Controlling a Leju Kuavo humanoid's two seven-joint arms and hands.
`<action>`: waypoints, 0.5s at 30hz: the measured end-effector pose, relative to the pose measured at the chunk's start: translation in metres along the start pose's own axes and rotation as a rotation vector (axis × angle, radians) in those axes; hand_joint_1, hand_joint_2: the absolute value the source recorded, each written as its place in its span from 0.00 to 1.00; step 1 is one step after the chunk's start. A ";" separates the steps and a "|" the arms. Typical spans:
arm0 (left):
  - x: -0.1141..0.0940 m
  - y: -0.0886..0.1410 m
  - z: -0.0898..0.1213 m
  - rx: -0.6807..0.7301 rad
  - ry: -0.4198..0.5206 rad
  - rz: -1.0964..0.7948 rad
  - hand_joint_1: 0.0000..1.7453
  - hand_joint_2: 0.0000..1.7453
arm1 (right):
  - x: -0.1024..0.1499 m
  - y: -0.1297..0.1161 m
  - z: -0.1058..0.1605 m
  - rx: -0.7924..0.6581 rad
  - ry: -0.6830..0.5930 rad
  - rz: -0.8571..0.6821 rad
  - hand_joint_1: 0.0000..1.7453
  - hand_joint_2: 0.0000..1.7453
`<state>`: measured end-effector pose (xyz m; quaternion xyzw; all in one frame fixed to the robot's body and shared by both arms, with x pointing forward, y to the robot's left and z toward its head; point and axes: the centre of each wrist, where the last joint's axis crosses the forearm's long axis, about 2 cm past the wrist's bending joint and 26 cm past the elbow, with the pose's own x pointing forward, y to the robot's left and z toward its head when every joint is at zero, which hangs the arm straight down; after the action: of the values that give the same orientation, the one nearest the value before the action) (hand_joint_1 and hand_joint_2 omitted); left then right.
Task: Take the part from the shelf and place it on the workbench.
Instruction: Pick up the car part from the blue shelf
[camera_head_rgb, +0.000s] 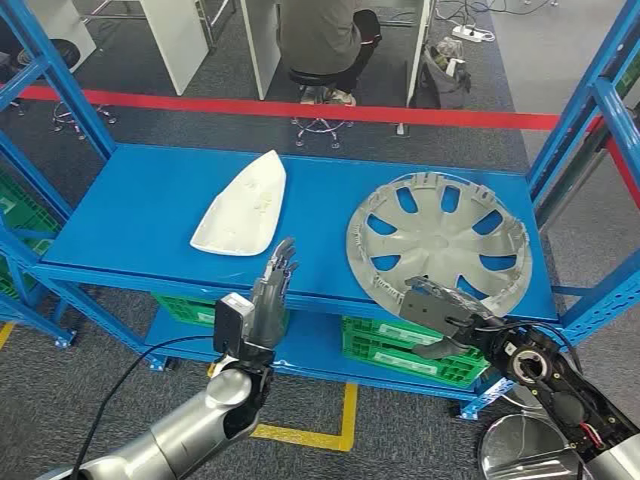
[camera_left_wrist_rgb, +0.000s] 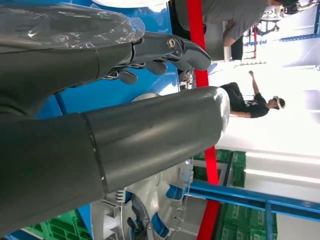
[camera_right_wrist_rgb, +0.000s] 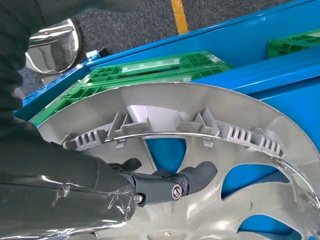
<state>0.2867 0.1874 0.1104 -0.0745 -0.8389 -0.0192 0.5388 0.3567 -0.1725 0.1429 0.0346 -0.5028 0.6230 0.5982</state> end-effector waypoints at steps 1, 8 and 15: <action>0.000 0.000 0.000 0.000 0.000 0.000 0.00 0.00 | 0.000 0.000 0.000 0.000 0.002 0.001 0.00 1.00; 0.000 0.000 0.000 0.002 0.000 0.005 0.00 0.00 | -0.009 -0.001 0.001 -0.010 0.036 0.022 0.00 1.00; 0.000 0.001 0.000 0.011 -0.003 0.010 0.00 0.00 | -0.021 -0.003 0.002 -0.045 0.077 0.107 0.00 1.00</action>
<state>0.2872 0.1881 0.1106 -0.0756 -0.8393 -0.0116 0.5382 0.3639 -0.1892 0.1315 -0.0296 -0.4943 0.6435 0.5838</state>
